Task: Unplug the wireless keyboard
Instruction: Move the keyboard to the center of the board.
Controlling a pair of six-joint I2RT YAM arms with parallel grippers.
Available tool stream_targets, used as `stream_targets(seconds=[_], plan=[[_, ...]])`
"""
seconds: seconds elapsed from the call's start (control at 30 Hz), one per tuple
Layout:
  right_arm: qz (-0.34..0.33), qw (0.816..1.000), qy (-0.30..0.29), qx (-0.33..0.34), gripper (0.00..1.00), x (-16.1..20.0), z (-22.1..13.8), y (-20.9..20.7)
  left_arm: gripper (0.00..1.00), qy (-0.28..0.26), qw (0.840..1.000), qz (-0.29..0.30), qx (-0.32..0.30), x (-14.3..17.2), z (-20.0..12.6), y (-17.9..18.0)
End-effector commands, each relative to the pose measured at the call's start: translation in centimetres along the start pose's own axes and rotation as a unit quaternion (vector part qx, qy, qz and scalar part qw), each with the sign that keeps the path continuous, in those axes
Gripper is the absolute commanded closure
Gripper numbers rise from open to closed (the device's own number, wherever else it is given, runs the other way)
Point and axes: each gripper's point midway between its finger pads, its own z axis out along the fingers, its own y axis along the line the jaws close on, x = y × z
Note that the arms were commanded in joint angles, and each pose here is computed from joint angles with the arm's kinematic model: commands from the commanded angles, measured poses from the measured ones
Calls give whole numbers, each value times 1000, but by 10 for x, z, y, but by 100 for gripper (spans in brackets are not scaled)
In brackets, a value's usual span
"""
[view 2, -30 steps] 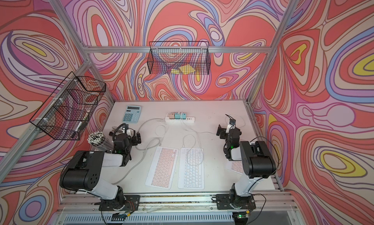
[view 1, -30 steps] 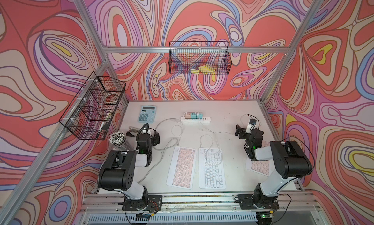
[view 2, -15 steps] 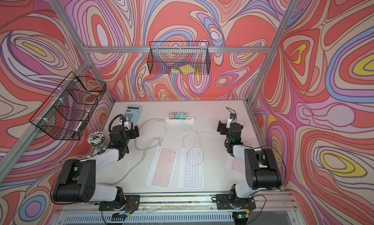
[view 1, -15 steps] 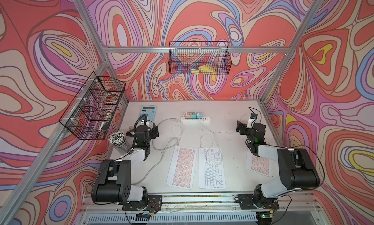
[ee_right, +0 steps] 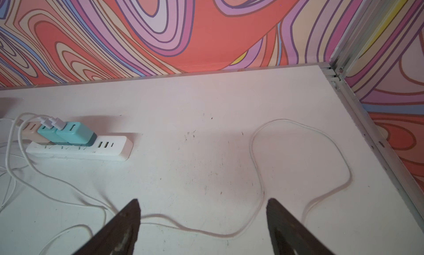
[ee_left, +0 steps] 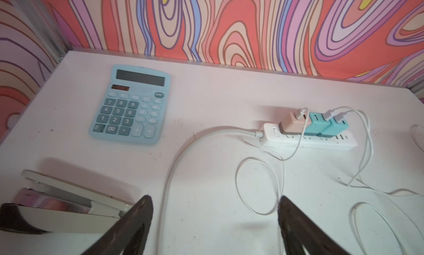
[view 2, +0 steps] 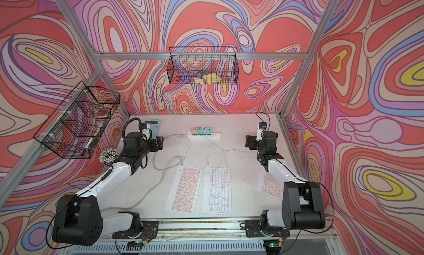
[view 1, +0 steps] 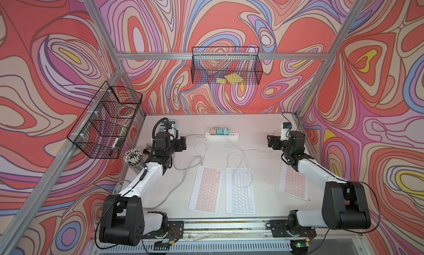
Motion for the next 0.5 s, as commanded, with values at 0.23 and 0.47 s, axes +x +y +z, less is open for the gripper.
stream_targets(seconds=[0.23,0.47], plan=[[55,993,93,39,17,14,-12,-8,18,19,993,-75,92,10,-6,-56],[84,985,138,57,20,26,-14,-12,19,41,987,-84,128,28,1,-85]])
